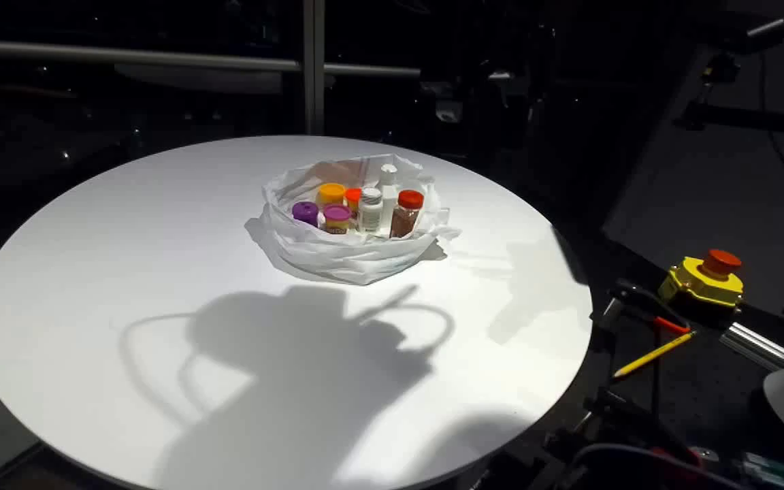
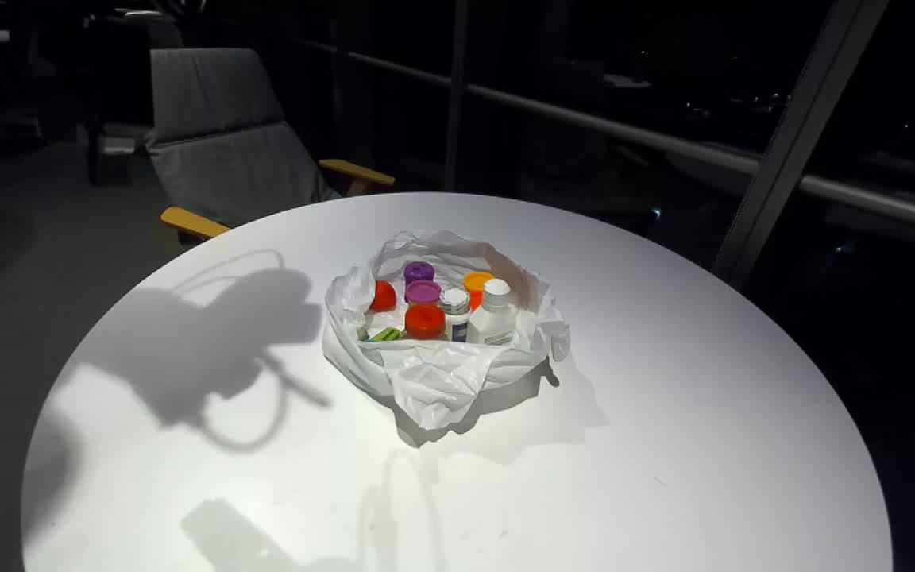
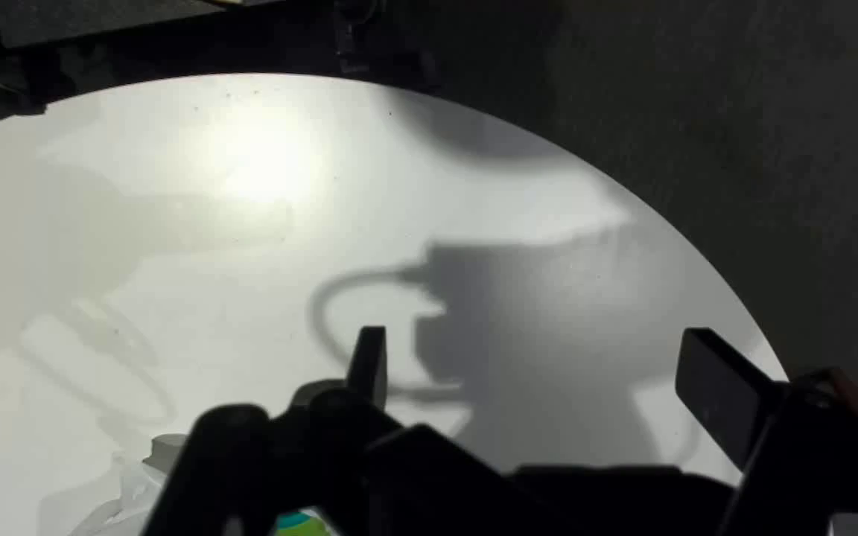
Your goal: Remove the objects in the plastic and put them on the table
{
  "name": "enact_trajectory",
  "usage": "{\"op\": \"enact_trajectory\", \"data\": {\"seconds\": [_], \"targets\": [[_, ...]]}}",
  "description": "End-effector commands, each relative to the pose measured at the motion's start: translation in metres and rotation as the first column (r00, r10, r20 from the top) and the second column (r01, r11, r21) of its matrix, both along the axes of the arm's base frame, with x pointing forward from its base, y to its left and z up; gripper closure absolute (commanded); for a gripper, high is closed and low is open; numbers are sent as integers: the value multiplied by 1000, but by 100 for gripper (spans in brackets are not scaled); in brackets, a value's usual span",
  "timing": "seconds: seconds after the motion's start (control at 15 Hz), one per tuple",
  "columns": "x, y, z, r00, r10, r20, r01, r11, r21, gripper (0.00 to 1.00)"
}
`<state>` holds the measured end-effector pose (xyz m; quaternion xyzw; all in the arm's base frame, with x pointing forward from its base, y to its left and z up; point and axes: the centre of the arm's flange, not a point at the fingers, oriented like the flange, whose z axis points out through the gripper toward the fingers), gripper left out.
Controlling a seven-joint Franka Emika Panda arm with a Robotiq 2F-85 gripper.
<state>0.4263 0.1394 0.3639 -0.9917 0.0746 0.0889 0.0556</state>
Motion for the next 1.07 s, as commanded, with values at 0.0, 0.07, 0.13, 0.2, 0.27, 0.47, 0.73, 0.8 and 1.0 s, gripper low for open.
{"op": "enact_trajectory", "data": {"seconds": [0.0, 0.07, 0.13, 0.2, 0.27, 0.47, 0.73, 0.8, 1.0], "targets": [[1, 0, 1, 1000, 0, 3, 0, 1000, 1, 0], [2, 1, 4, 1000, 0, 9, 0, 1000, 2, 0], [4, 1, 6, 1000, 0, 13, 0, 1000, 4, 0], [4, 1, 6, 1000, 0, 15, 0, 1000, 4, 0], [4, 1, 7, 1000, 0, 15, 0, 1000, 4, 0], [14, -2, 8, 1000, -3, 29, 3, 1000, 12, 0], [59, -24, 7, 994, -70, 86, 69, 998, 10, 0], [72, -32, 4, 992, -96, 88, 95, 995, 13, 0], [108, -58, -9, 981, -148, 123, 151, 988, -12, 0]]}}
